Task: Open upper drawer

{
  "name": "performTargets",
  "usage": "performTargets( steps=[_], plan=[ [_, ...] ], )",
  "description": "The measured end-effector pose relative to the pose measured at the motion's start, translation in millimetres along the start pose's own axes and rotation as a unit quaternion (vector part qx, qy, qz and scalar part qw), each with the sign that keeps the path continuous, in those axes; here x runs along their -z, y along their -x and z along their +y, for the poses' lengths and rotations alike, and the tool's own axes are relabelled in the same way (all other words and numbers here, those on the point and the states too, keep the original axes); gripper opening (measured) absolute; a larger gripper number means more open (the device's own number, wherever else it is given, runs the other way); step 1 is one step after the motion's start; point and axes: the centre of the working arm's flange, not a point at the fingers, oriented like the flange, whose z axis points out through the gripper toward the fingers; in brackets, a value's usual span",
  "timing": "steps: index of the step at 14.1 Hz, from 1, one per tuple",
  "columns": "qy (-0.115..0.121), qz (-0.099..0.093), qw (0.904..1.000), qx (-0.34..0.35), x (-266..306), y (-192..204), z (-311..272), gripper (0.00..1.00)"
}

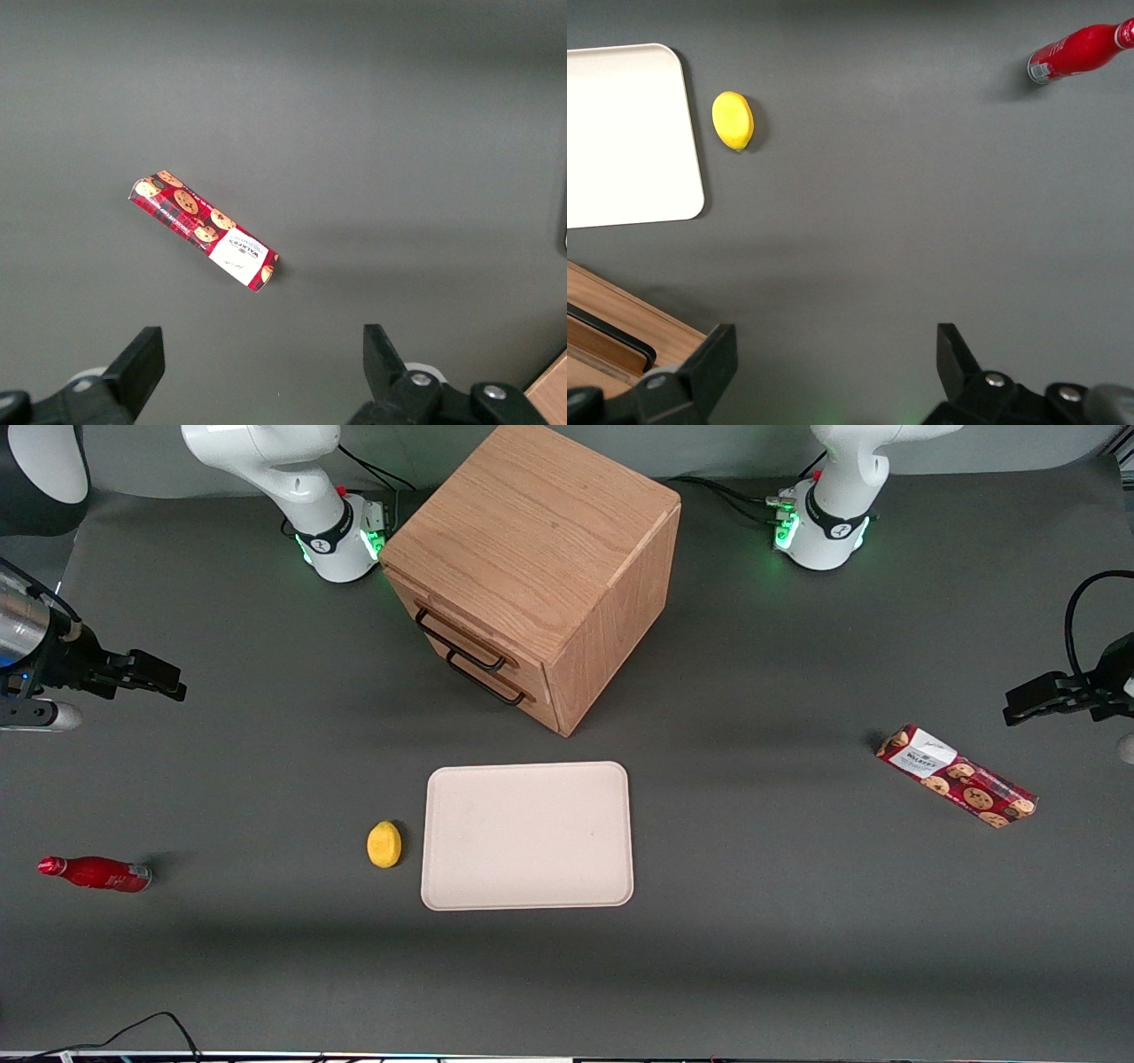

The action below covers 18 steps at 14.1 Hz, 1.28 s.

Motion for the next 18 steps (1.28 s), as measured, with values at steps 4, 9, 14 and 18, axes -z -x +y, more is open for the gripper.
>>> performTargets(
  steps=[4, 9, 14, 18],
  plan=[
    [0.000, 0.002, 1.0000, 0.000, 1.1, 0.4, 0.1, 1.00],
    [0.000, 0.002, 1.0000, 0.000, 1.1, 0.4, 0.0, 1.00],
    [0.000, 0.001, 1.0000, 0.009, 1.5, 1.2, -9.1, 1.00],
    [0.003, -0.009, 0.9984, 0.056, 4.7, 11.9, -55.7, 1.00]
  ],
)
